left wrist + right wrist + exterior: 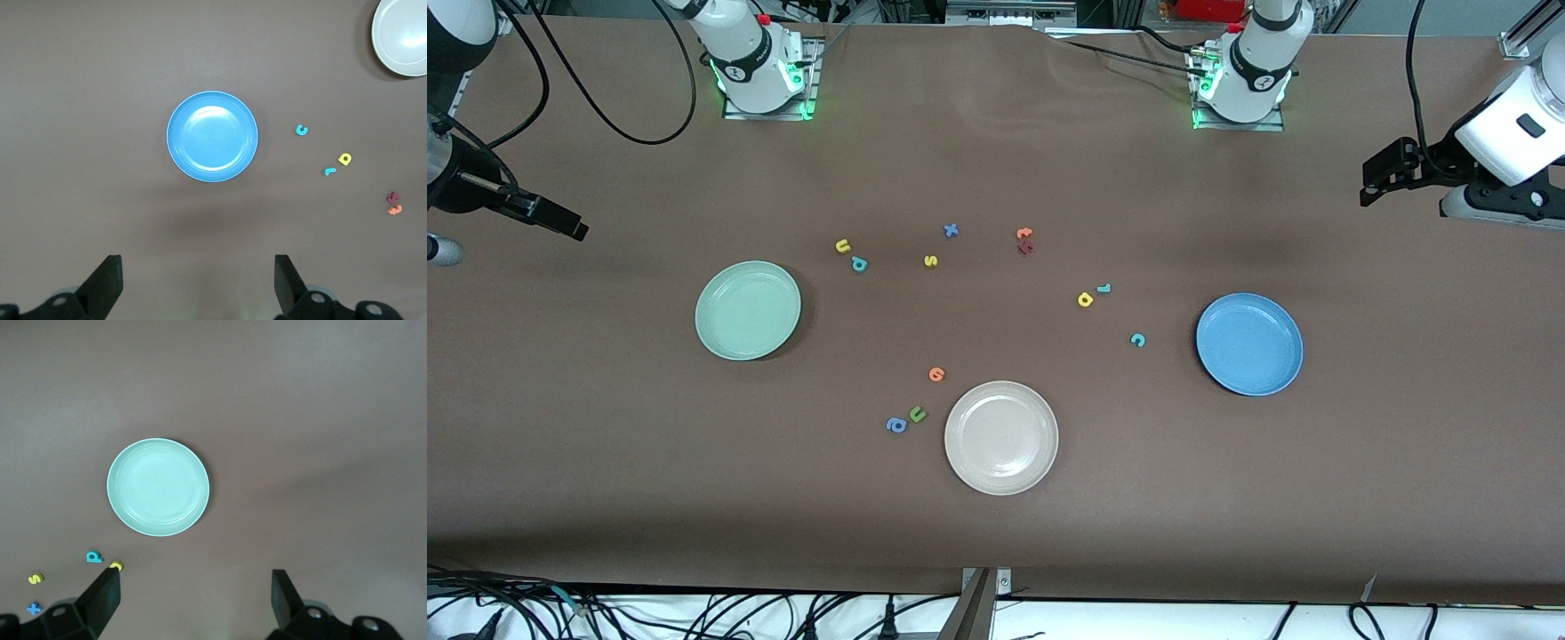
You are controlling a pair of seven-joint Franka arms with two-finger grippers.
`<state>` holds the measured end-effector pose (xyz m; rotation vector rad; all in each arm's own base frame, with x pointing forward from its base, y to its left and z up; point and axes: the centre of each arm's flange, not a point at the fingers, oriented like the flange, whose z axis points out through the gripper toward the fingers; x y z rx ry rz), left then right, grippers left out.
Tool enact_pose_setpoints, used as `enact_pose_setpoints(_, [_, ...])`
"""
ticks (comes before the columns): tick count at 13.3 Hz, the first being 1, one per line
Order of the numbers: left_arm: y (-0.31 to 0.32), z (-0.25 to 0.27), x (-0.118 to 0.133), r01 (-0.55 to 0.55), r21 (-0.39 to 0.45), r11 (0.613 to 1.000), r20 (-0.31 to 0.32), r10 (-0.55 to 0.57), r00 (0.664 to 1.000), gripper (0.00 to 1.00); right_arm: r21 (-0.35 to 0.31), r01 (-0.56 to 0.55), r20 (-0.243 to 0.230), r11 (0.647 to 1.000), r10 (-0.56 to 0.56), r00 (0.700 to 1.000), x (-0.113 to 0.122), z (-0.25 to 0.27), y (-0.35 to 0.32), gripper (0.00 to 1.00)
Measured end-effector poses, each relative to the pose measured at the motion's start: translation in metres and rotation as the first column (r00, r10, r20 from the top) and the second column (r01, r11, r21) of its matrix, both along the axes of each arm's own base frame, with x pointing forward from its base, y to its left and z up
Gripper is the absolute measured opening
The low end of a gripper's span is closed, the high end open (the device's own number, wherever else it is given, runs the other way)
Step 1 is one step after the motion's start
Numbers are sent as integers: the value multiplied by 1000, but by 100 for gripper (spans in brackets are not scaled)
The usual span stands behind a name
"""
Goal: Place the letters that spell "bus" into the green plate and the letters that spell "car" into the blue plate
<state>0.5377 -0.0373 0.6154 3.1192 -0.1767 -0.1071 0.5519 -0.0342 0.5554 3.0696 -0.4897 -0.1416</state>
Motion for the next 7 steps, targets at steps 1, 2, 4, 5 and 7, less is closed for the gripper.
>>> enact_pose_setpoints(1, [0, 0, 0, 0, 0, 1000, 0, 0, 1000, 100, 0, 0, 0, 1000, 0, 1000, 0, 0, 0, 100])
enact_pose_setpoints(2, [0, 0, 0, 0, 0, 1000, 0, 0, 1000, 100, 0, 0, -1, 1000, 0, 1000, 0, -1, 0, 100])
enact_pose_setpoints(4, [0, 0, 0, 0, 0, 1000, 0, 0, 1000, 100, 0, 0, -3, 1000, 0, 1000, 1, -1, 0, 100])
enact_pose_setpoints(5, [0, 0, 0, 0, 0, 1000, -1, 0, 1000, 100, 0, 0, -3, 1000, 0, 1000, 1, -2, 0, 100])
enact_pose_setpoints(7, [0, 0, 0, 0, 0, 1000, -1, 0, 1000, 100, 0, 0, -6, 1000, 0, 1000, 1, -3, 0, 100])
